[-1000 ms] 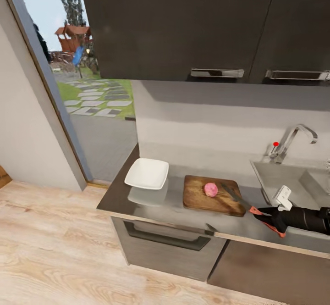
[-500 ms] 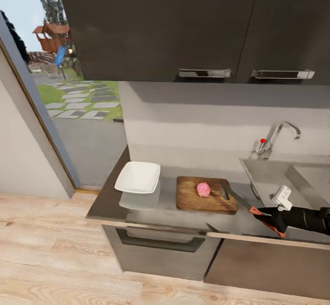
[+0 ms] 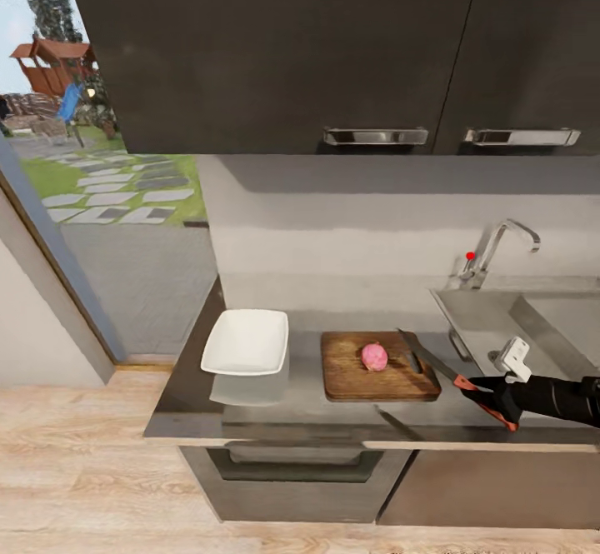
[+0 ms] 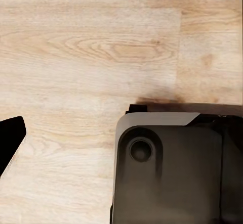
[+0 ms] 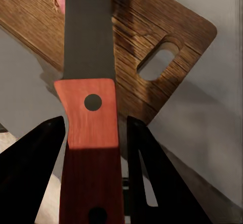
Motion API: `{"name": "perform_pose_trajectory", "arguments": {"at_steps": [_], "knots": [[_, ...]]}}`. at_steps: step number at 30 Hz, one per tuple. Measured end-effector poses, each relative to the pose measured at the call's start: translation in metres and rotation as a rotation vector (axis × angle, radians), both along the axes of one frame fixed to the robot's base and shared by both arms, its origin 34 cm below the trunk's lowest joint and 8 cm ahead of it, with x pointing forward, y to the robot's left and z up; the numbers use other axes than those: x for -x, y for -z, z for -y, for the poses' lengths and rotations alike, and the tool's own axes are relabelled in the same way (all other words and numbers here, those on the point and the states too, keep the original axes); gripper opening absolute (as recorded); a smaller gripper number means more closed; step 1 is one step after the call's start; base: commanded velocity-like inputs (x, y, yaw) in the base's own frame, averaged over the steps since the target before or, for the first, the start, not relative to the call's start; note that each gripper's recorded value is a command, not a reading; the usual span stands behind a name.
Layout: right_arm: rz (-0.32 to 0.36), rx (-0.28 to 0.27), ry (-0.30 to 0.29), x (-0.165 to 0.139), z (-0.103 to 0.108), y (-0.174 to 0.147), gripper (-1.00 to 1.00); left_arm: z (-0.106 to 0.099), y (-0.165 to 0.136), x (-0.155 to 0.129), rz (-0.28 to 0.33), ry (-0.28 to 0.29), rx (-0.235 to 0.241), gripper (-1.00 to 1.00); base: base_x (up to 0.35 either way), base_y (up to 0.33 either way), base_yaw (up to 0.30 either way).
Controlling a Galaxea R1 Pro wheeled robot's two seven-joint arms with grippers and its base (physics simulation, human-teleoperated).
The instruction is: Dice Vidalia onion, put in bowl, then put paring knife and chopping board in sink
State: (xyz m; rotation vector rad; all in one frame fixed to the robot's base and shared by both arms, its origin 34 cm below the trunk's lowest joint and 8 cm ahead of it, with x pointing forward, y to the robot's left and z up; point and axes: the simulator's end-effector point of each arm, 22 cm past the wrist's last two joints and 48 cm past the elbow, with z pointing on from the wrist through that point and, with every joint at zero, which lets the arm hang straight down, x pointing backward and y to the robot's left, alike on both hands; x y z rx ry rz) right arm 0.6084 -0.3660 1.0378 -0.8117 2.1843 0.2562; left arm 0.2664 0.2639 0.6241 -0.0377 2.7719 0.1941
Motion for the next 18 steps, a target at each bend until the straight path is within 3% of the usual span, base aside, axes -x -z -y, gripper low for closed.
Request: {"name": "perform_pose_trajectory", "arguments": {"at_steps": [9,18], "knots": [[0.000,0.001,0.000,-0.0002,-0.0001,0.0001,-1.00,-0.0001,0.0000,0.0000,0.000,0.000,-0.001,1.00,0.003,0.003,-0.171],[0.005,-0.006,-0.008,-0.0011,-0.0059,0.0017,-1.00,0.0000,0.0000,0.0000,0.000,0.000,0.000,1.00,0.000,0.000,-0.014]]}}
